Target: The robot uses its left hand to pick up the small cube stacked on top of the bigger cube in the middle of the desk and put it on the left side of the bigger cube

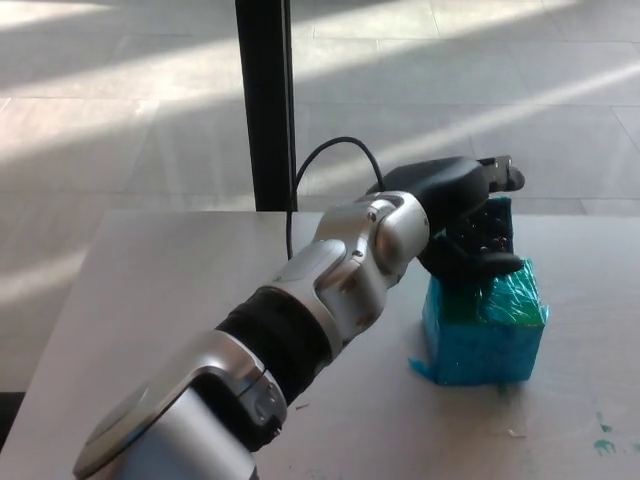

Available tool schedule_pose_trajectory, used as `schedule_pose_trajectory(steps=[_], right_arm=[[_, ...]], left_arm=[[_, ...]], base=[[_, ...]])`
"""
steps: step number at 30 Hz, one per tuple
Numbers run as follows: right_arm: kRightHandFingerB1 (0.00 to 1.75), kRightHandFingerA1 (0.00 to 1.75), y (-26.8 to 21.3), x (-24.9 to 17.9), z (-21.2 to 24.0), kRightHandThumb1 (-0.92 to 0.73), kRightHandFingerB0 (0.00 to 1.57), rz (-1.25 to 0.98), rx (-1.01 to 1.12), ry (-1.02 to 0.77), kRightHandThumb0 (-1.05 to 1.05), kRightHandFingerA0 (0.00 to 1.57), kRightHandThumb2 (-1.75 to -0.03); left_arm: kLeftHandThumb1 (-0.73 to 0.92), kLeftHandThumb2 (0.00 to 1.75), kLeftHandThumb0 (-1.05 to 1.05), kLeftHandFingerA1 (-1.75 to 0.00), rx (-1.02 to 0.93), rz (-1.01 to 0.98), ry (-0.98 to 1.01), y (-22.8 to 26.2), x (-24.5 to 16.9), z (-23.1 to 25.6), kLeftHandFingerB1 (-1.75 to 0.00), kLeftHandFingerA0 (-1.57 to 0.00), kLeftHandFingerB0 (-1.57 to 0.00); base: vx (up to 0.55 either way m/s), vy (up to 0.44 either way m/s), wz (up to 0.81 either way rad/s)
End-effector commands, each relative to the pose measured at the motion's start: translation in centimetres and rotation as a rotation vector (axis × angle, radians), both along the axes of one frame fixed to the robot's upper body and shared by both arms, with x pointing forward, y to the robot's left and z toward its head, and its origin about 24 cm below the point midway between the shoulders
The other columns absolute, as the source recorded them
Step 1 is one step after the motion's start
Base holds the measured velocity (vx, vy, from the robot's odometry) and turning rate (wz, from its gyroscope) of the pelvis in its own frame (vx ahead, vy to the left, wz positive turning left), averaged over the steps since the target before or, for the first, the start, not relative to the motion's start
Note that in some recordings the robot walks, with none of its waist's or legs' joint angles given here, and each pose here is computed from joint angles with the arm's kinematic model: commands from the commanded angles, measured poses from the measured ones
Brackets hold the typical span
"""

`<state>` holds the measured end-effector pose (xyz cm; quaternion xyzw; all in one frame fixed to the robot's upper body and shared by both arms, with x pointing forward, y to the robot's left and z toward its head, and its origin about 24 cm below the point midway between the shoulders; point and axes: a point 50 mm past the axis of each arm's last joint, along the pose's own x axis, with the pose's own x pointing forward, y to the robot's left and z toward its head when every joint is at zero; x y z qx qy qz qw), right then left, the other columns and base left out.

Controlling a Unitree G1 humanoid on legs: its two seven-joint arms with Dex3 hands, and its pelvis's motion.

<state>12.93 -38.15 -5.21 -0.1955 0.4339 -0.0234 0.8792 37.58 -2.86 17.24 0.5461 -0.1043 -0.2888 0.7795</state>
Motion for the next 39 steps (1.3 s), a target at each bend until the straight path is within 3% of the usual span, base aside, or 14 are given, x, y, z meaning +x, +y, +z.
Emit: schedule_pose_trajectory(steps=[1, 7, 14, 15, 16, 17, 18, 19, 20, 22, 24, 25, 27, 39], right_arm=[[0.43, 0.56, -0.6, 0.0, 0.4, -0.69, 0.46, 0.005, -0.01, -0.014, -0.42, 0.55, -0.6], [0.42, 0.56, -0.6, 0.2, 0.7, -0.71, 0.49, 0.047, -0.043, -0.014, -0.46, 0.61, -0.62], [0.43, 0.58, -0.2, 0.2, 1.1, -0.68, 0.53, 0.027, -0.048, -0.042, -0.45, 0.63, -0.61], [0.43, 0.57, -0.2, 0.3, 1.1, -0.69, 0.54, 0.023, -0.051, -0.038, -0.44, 0.63, -0.61], [0.42, 0.55, -0.1, 0.3, 1.1, -0.69, 0.55, 0.02, -0.06, -0.03, -0.45, 0.63, -0.61], [0.42, 0.55, -0.2, 0.2, 1.0, -0.69, 0.53, 0.026, -0.058, -0.031, -0.44, 0.63, -0.61], [0.42, 0.56, -0.3, 0.2, 1.0, -0.69, 0.53, 0.031, -0.05, -0.031, -0.44, 0.61, -0.61], [0.42, 0.58, -0.5, 0.4, 1.0, -0.7, 0.52, 0.042, -0.036, -0.023, -0.44, 0.59, -0.62], [0.42, 0.59, -0.5, 0.4, 0.9, -0.7, 0.51, 0.043, -0.032, -0.023, -0.44, 0.6, -0.61], [0.42, 0.61, -0.6, 0.6, 0.7, -0.7, 0.53, 0.026, -0.008, -0.03, -0.41, 0.6, -0.61], [0.42, 0.65, -0.6, 0.6, 0.5, -0.68, 0.55, 0.005, 0.011, -0.024, -0.41, 0.61, -0.61], [0.42, 0.62, -0.5, 0.8, 0.6, -0.69, 0.54, 0.019, 0.008, -0.027, -0.41, 0.58, -0.61], [0.42, 0.63, -0.1, 1.0, 0.8, -0.7, 0.58, 0.022, -0.012, -0.043, -0.39, 0.62, -0.61], [0.44, 0.64, 0.7, 0.5, 0.5, -0.72, 0.59, 0.075, 0.006, -0.041, -0.36, 0.58, -0.61]], left_arm=[[0.77, 0.65, -1.05, -0.47, 0.126, 0.014, -0.052, 0.2, 0.1, -0.5, -0.35, -0.05, -0.13], [0.62, 1.1, -1.04, -0.41, 0.112, 0.008, -0.053, 0.2, 0.2, 0.2, -0.37, -0.07, -0.13], [0.78, 0.66, -1.05, -0.46, 0.081, -0.007, -0.042, 0.0, 0.1, 0.4, -0.33, -0.06, -0.13], [0.6, 1.08, -1.02, -0.46, 0.079, -0.009, -0.043, 0.0, 0.1, 0.5, -0.4, -0.04, -0.09], [0.2, 0.95, -0.41, -0.55, 0.075, -0.01, -0.051, 0.0, 0.1, 0.5, -0.5, -0.06, 0.0], [0.79, 0.64, -1.05, -0.48, 0.079, -0.01, -0.052, 0.0, 0.0, 0.3, -0.33, -0.09, -0.13], [0.6, 1.01, -1.05, -0.54, 0.084, -0.008, -0.055, 0.0, 0.0, 0.1, -0.41, -0.1, -0.07], [0.2, 0.95, -0.41, -0.55, 0.086, -0.005, -0.057, 0.1, 0.0, -0.1, -0.51, -0.05, 0.0], [0.77, 0.65, -1.05, -0.59, 0.088, -0.004, -0.059, 0.1, 0.0, -0.2, -0.36, -0.18, -0.1], [0.56, 1.01, -0.97, -0.65, 0.129, 0.014, -0.057, 0.2, -0.1, -1.0, -0.35, -0.27, -0.06], [0.54, 0.97, -0.94, -0.65, 0.159, 0.02, -0.054, 0.3, -0.2, -1.7, -0.38, -0.27, -0.06], [0.62, 0.59, -0.82, -0.65, 0.171, 0.028, -0.057, 0.3, -0.2, -2.1, -0.34, -0.28, -0.11], [0.46, 0.84, -0.77, -0.65, 0.19, 0.04, -0.063, 0.4, -0.4, -3.1, -0.43, -0.3, -0.07], [0.52, 0.57, -0.28, -0.96, 0.401, 0.016, -0.096, 1.4, -1.0, -8.2, -0.35, -0.54, -0.24]], base=[[0.0, 0.0, 0.0], [0.0, 0.0, 0.0], [0.0, 0.0, 0.0], [0.0, 0.0, 0.0], [0.0, 0.0, 0.0], [0.0, 0.0, 0.0], [0.0, 0.0, 0.0], [0.0, 0.0, 0.0], [0.0, 0.0, 0.0], [0.0, 0.0, 0.0], [0.0, 0.0, 0.0], [0.0, 0.0, 0.0], [0.0, 0.0, 0.0], [0.0, 0.0, 0.0]])
